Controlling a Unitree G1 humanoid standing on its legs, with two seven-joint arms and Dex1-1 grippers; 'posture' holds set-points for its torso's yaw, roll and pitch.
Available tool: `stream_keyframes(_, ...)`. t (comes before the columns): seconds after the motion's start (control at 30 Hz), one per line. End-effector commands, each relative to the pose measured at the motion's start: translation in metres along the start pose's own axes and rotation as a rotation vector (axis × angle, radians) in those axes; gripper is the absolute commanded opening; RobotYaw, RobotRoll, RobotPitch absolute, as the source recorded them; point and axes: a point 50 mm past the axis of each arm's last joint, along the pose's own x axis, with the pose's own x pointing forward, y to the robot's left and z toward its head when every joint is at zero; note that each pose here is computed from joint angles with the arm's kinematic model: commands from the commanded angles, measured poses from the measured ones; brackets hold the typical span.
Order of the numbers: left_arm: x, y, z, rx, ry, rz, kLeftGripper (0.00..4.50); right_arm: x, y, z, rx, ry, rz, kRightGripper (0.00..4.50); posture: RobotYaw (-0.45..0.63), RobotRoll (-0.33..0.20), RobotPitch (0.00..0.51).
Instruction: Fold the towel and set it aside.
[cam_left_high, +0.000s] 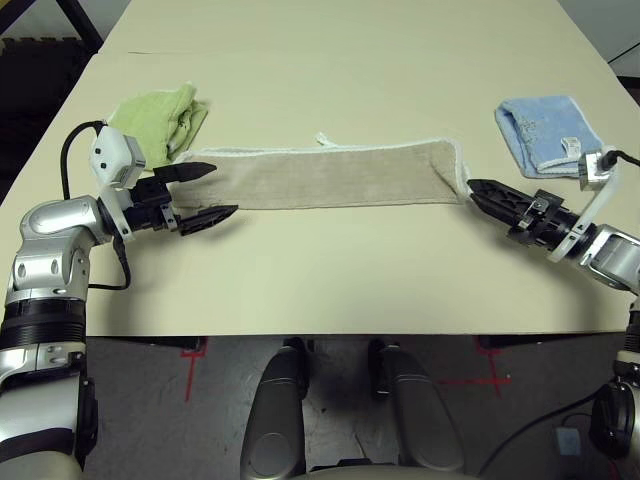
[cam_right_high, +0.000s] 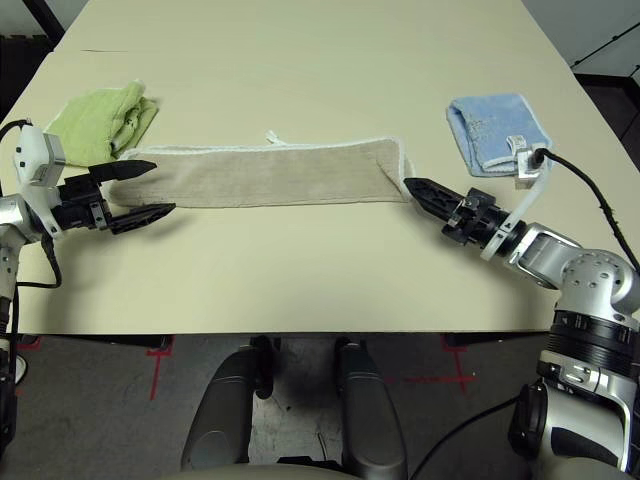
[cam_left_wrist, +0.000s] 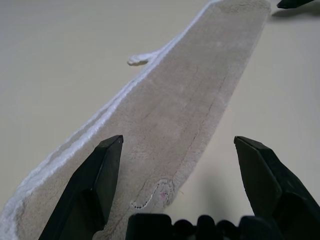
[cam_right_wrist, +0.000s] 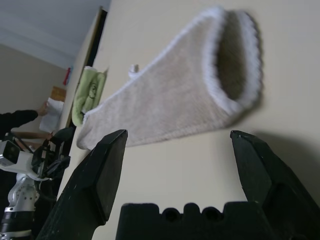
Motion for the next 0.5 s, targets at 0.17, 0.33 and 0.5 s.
stream_keyframes(0.17,0.004,-0.002,0.0,0.01,-0.008,-0.014,4.5,-0.024,-0.018,0.0,0.019,-0.007,-0.078,4.49,-0.05,0.0,0.261)
stream_keyframes(0.33,0.005,-0.002,0.0,0.003,-0.035,-0.021,4.5,-0.021,-0.023,-0.006,0.023,-0.009,-0.079,4.49,-0.06,0.0,0.26)
stream_keyframes(0.5,0.006,-0.002,0.001,-0.017,-0.069,-0.018,4.5,-0.01,-0.028,-0.009,0.01,-0.028,-0.093,4.49,-0.06,0.0,0.258)
